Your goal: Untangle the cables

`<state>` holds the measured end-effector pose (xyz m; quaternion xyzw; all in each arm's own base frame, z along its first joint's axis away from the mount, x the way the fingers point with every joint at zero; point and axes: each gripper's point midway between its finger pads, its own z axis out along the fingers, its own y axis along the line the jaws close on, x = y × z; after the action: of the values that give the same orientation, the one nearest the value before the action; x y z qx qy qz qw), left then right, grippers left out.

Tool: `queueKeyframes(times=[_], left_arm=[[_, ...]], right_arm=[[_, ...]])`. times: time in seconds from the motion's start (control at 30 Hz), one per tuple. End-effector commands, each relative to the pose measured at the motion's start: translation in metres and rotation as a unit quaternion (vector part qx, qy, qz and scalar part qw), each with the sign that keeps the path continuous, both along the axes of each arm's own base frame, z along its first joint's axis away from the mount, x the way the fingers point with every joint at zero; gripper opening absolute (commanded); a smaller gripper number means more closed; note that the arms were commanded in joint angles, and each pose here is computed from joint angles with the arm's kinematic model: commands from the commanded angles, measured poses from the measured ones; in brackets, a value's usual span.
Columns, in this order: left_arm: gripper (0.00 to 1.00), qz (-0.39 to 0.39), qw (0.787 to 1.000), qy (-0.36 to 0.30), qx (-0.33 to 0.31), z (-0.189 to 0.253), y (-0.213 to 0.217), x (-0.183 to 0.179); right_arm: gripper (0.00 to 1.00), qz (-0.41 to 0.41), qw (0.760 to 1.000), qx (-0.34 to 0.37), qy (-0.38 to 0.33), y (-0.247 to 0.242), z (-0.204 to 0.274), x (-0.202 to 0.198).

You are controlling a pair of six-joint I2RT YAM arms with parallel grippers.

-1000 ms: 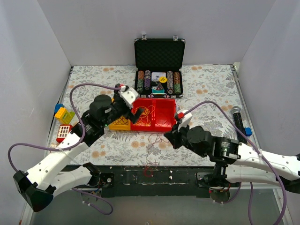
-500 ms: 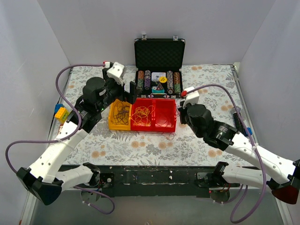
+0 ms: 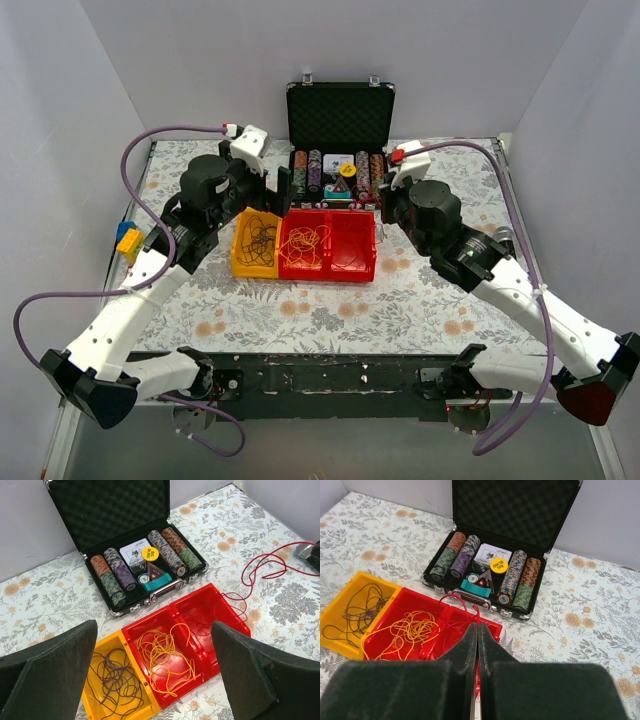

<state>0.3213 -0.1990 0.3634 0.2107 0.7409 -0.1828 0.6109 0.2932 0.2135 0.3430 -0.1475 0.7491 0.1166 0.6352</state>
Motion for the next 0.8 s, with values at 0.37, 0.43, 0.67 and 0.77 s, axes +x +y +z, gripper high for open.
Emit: queueKeyframes(times=[0.37, 0.43, 0.67, 0.77], left_arm=[[0.98, 0.031, 1.000, 0.004, -0.001, 0.001, 0.014, 0.003], [0.98, 0.044, 0.999, 0.014, 0.001, -0.004, 0.018, 0.007], [0.98, 0.050, 0.996, 0.071, 0.014, -0.037, 0.027, 0.025], [0.98, 0.055, 0.994, 0.092, 0.011, -0.049, 0.030, 0.033]], right_arm=[[0.01, 0.020, 0.991, -0.058, 0.118, 0.023, -0.133, 0.014], [0.01, 0.018, 0.985, -0.071, 0.156, 0.026, -0.166, 0.011], [0.01, 0.031, 0.973, -0.073, 0.215, 0.042, -0.214, 0.009], [0.01, 0.033, 0.969, -0.081, 0.230, 0.049, -0.227, 0.013]])
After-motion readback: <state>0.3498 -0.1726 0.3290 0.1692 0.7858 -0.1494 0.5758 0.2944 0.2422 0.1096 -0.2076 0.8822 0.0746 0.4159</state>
